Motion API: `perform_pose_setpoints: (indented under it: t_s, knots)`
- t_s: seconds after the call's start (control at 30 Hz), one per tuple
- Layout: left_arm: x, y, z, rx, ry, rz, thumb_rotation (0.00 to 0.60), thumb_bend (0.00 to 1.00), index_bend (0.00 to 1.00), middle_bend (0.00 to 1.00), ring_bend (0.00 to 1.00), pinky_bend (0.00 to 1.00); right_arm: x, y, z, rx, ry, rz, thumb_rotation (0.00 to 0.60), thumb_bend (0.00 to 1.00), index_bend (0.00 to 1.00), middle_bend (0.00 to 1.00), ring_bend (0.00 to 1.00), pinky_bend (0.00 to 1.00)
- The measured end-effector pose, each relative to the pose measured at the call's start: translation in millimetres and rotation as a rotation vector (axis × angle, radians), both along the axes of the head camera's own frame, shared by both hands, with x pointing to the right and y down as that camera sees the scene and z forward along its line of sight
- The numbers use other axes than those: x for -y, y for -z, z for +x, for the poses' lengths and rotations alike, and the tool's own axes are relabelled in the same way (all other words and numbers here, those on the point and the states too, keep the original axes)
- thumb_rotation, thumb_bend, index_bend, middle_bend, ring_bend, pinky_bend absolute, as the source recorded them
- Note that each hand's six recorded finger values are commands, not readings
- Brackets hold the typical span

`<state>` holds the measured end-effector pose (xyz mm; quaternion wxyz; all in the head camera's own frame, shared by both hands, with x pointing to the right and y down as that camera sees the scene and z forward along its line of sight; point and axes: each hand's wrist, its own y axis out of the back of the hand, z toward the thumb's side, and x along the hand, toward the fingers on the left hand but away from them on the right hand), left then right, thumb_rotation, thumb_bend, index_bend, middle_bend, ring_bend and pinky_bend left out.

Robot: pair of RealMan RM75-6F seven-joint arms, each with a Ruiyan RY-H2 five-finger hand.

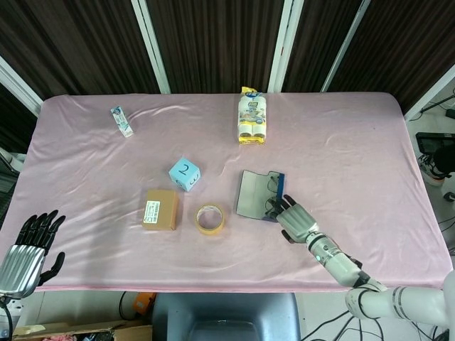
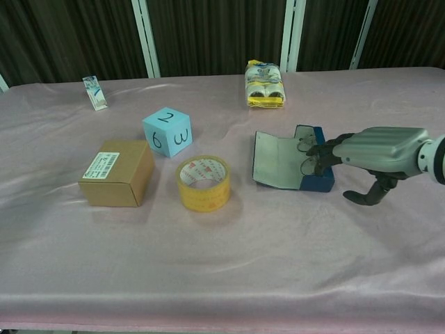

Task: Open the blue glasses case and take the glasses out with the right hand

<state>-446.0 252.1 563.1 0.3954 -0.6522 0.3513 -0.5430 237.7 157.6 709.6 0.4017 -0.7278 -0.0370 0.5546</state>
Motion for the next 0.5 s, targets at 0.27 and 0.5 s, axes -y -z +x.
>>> perform_pose_setpoints:
  t_s: [0.27, 0.5]
  knots:
    - [-1.2, -4.4, 4.9, 0.009, -0.016, -0.01, 0.6, 0.42, 0.0, 0.0, 0.0, 0.04, -15.3, 12.3, 40.1, -0.033, -0.004, 0.021, 0.6, 0.62, 0.4, 0.12, 0.0, 0.0]
    - [-1.3, -10.2, 9.4, 0.021, -0.026, -0.025, 0.6, 0.42, 0.0, 0.0, 0.0, 0.04, -15.5, 12.3, 75.8, -0.063, -0.054, 0.031, 0.6, 0.63, 0.4, 0.12, 0.0, 0.0]
